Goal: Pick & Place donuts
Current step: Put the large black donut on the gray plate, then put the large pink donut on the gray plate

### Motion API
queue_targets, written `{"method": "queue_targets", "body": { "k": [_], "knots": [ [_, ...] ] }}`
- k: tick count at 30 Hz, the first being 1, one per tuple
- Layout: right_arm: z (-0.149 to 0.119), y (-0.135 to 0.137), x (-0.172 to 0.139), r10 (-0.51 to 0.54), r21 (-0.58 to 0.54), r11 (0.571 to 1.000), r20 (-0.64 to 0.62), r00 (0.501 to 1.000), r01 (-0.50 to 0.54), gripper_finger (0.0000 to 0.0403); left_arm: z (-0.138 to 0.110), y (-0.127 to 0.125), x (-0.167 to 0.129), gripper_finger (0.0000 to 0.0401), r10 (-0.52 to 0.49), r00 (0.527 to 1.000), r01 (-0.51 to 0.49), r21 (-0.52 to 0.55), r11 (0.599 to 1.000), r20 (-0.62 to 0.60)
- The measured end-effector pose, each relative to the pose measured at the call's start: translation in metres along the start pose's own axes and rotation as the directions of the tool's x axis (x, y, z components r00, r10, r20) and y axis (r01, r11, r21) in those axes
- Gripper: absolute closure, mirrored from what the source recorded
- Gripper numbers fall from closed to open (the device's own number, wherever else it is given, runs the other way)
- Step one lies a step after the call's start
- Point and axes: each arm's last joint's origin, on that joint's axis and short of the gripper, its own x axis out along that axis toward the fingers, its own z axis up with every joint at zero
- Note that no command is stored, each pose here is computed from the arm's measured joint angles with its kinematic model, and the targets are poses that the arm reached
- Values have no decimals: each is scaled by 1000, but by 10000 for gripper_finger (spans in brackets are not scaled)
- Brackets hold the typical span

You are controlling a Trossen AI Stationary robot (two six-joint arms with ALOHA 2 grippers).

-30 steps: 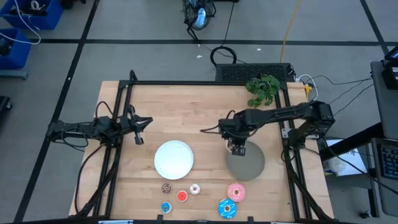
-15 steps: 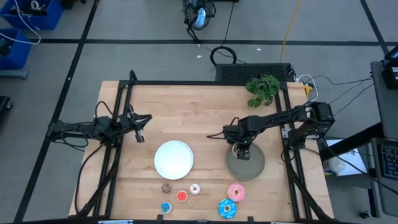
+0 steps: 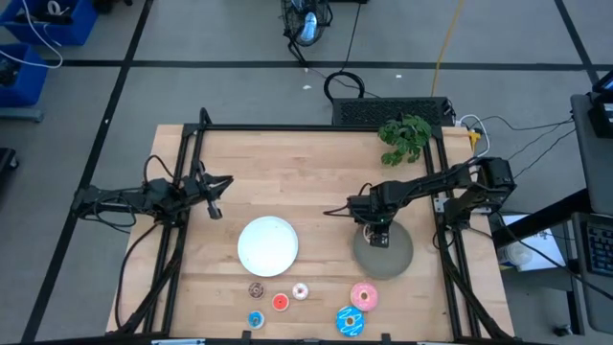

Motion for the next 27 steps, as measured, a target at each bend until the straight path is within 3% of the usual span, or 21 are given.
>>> {"method": "queue_targets", "body": {
  "k": [4, 16, 22, 27],
  "knots": [
    [0, 0, 0, 0, 3, 1000, -1, 1000, 0, 339, 0, 0, 0, 364, 0, 1000, 0, 0, 1000, 0],
    [-8, 1, -19, 5, 22, 1000, 60, 998, -6, 200, 0, 0, 0, 364, 0, 1000, 0, -1, 1000, 0],
    [-17, 3, -47, -2, 58, 998, 151, 989, -7, 195, 0, 0, 0, 364, 1, 1000, -1, -1, 1000, 0],
    [-26, 22, -82, -36, 23, 999, 185, 982, 32, 224, 0, 0, 0, 364, 1, 1000, -1, -3, 1000, 1]
  ]
}}
